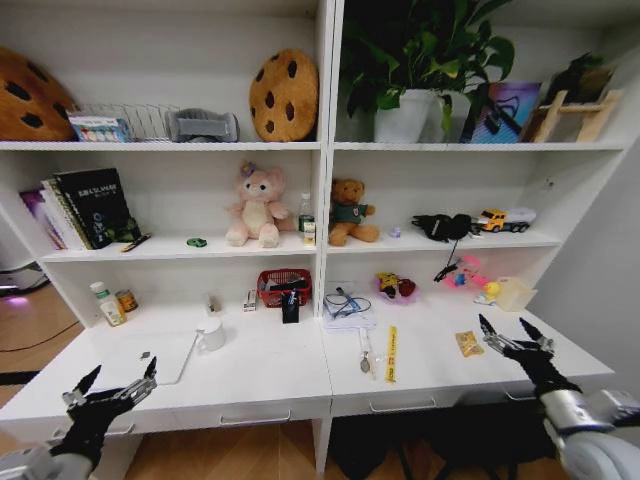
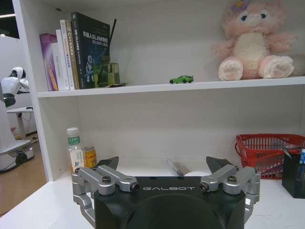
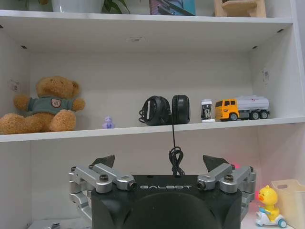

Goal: Organize the objects on the table.

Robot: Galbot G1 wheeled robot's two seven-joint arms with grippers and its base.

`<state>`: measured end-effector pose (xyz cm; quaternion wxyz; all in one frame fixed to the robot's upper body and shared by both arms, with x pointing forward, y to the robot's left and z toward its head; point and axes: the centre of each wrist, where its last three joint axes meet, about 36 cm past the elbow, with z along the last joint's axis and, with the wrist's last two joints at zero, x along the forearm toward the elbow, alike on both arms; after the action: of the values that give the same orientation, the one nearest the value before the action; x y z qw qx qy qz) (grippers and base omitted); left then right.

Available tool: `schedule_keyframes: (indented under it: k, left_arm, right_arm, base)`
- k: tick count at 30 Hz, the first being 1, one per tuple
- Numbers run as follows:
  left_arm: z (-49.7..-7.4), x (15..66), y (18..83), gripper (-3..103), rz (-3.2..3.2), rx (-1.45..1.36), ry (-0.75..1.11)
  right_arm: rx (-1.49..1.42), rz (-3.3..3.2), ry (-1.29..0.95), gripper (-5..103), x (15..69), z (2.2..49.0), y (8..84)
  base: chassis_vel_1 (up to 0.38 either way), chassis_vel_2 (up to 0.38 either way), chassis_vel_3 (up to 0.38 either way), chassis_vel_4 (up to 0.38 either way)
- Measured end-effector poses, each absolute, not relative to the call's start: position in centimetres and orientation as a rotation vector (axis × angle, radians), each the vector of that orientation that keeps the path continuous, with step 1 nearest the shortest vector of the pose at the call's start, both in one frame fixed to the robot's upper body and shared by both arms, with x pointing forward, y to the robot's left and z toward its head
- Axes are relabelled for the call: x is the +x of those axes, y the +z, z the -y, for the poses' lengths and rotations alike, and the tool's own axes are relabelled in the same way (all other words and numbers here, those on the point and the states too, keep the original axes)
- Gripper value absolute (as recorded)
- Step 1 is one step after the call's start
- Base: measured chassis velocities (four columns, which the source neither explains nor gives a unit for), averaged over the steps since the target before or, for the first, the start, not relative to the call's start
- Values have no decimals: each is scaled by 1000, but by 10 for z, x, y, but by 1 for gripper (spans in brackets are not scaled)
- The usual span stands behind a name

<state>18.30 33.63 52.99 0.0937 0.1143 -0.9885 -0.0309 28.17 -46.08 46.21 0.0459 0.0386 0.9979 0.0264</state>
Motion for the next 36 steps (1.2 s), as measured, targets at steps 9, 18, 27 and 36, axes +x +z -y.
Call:
schedule_keyframes:
  k: [9, 18, 27, 36]
  left_arm:
    - [-336, 183, 530, 100, 2933, 339, -92]
    - [-336, 183, 530, 100, 2933, 338, -92]
    - [-336, 183, 530, 100, 2933, 339, -92]
    - [-336, 183, 530, 100, 2933, 339, -92]
  right_arm:
    - [119, -3051, 98, 100, 286, 457, 457]
    - [127, -3049, 160, 100, 317, 451, 440]
    - [88, -3280, 254, 100, 368, 453, 437]
    - [24, -3482, 209, 100, 406, 469, 431]
  base:
    - [-93, -97, 92, 94]
    - [-198, -209, 195, 206]
    - [-55, -62, 61, 52]
    - [25, 39, -27, -29]
